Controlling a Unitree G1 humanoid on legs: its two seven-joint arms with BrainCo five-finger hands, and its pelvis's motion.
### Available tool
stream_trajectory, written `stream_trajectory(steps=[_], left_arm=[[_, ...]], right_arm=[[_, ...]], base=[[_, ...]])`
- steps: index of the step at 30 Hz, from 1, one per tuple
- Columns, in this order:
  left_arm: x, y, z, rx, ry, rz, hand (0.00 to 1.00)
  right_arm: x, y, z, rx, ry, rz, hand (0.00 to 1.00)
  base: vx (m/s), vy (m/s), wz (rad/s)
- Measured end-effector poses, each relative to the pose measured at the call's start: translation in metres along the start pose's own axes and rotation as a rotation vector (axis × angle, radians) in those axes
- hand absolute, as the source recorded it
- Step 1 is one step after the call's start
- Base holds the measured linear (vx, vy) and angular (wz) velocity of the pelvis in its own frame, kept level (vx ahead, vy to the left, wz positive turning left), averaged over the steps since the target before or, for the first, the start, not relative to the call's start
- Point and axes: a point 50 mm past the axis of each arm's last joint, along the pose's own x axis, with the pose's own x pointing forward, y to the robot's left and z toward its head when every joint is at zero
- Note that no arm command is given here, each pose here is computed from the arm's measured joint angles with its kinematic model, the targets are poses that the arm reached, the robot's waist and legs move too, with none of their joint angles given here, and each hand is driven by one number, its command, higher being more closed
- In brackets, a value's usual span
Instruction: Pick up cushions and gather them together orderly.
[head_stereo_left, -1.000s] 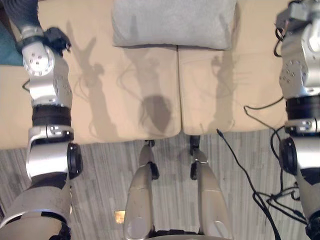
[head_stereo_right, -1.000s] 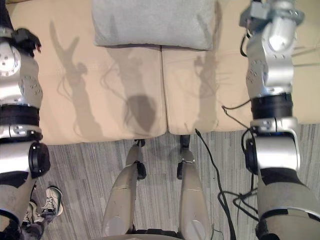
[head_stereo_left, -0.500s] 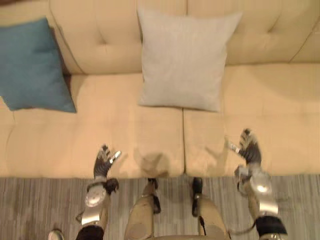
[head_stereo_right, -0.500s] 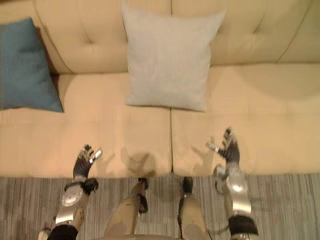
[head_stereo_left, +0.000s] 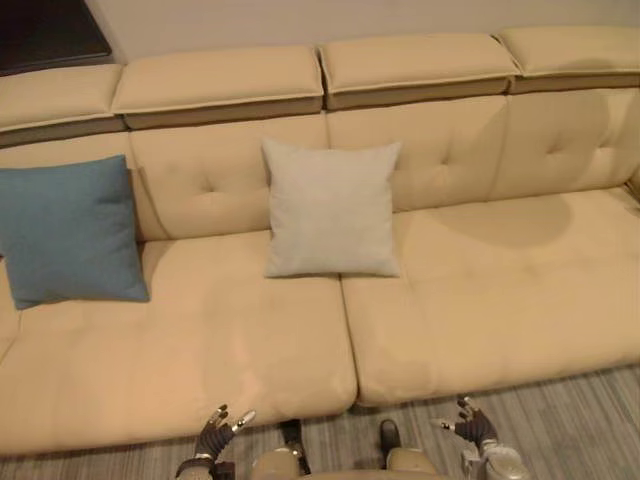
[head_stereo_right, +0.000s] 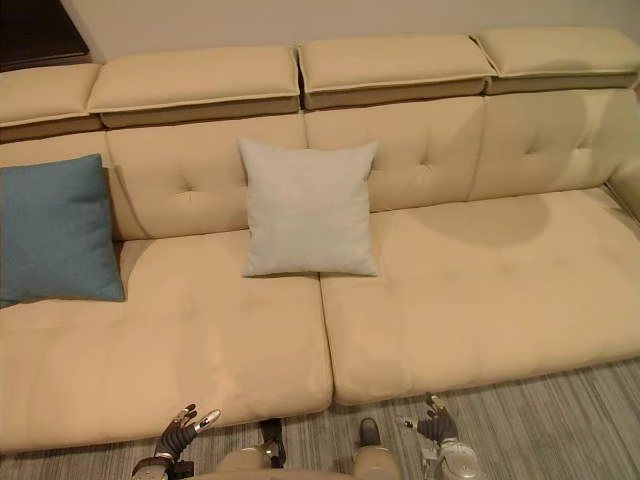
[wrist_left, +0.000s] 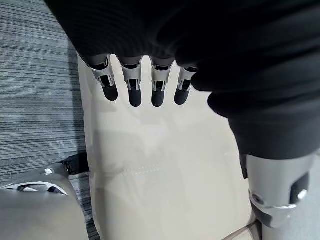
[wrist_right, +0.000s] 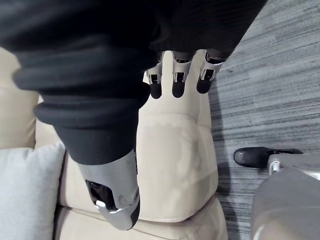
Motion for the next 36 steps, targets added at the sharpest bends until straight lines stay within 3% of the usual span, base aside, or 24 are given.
stream_trajectory(steps=[6,12,18,30,36], left_arm=[[0.007,0.005,0.042,0.001,-0.164,0.015,0.0],[0.005,-0.004,0.046,-0.038,-0.188,0.005,0.0],[0.006,-0.042,0.049,-0.088,-0.184,-0.073,0.0],[0.0,-0.042,0.038,-0.092,-0.162,-0.071,0.0],[0.002,-0.042,0.037,-0.074,-0.15,-0.079,0.0]], right_arm=[[0.003,0.024,0.013,0.007,-0.049,0.067,0.0],[0.001,0.03,0.028,-0.012,-0.122,0.089,0.0],[0.002,0.013,0.034,0.021,-0.143,-0.006,0.0],[-0.007,0.01,0.008,0.075,-0.066,-0.037,0.0],[-0.001,0.02,0.021,0.117,-0.102,-0.018,0.0]], base=[[-0.03,-0.022,-0.18],[-0.09,-0.163,0.26],[-0.34,-0.279,0.0],[-0.16,0.077,-0.41],[-0.01,0.091,-1.6]])
